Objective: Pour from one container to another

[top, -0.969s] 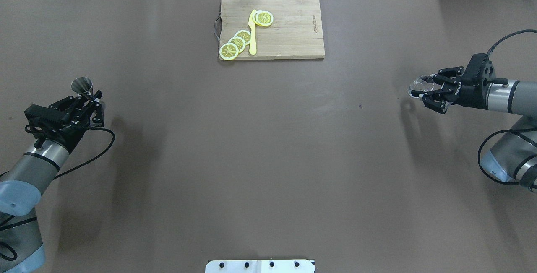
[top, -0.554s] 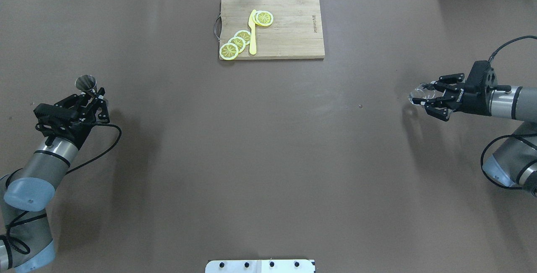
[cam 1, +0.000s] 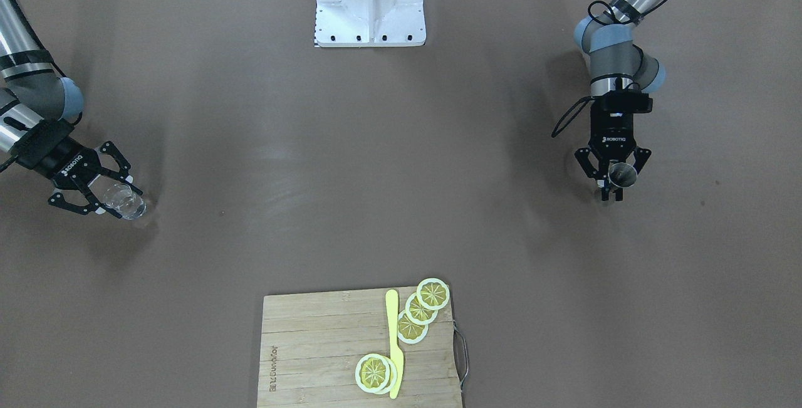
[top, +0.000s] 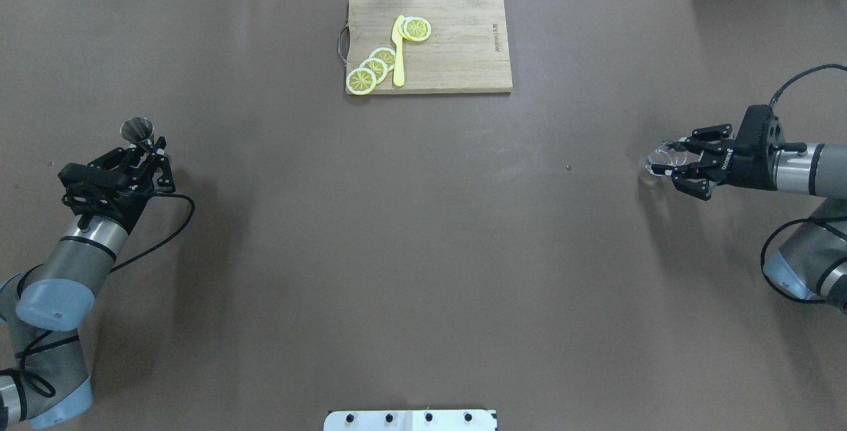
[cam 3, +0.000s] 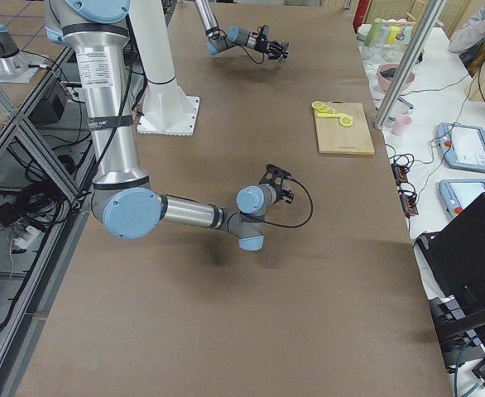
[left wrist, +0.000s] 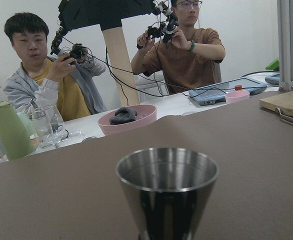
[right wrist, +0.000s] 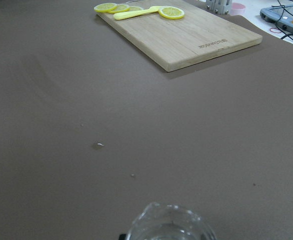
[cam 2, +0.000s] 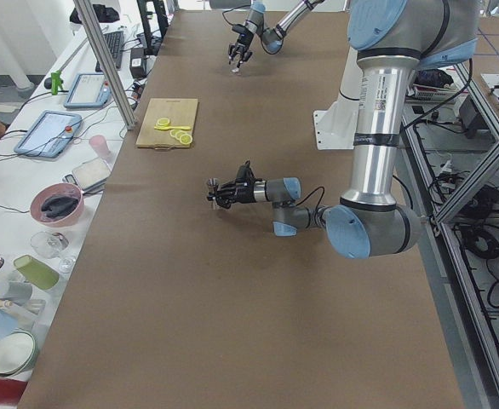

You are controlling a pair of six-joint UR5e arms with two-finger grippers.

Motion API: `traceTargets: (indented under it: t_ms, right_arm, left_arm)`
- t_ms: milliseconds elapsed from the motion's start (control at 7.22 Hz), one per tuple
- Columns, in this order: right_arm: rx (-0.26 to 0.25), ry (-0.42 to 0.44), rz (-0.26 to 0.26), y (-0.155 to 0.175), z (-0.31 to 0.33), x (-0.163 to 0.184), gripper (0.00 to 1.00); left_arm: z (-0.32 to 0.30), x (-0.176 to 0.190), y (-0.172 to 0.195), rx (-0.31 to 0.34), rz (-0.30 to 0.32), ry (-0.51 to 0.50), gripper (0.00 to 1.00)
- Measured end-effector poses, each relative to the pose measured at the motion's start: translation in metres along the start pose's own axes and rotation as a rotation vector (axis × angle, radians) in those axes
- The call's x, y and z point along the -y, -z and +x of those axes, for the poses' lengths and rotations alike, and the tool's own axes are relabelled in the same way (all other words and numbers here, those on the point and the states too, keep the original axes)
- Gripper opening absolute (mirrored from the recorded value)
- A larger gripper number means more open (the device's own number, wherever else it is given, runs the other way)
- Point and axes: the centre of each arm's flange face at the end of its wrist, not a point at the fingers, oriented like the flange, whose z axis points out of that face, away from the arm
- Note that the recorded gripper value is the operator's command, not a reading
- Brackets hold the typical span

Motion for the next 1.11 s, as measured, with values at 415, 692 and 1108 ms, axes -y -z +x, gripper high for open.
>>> traceTargets:
  t_ms: [415, 692, 1108]
  right_arm:
    - [0.055, 0.151, -0.015, 0.0001, -0.0055, -0.0034, 0.0]
    - [0.072, 0.229, -0.02, 0.0019, -0.0069, -0.0065, 0.0]
    - [0.08, 0.251, -0.021, 0.0021, -0.0076, -0.0071, 0.0]
  left_arm:
    - [0.0014, -0.0016, -0.0013, -0.004, -0.004, 0.0, 0.0]
    - [0.0023, -0.0017, -0.0017, -0.01, -0.002, 0.018, 0.0]
    - [0.004, -0.0009, -0.0022, -0.012, 0.0, 0.079, 0.0]
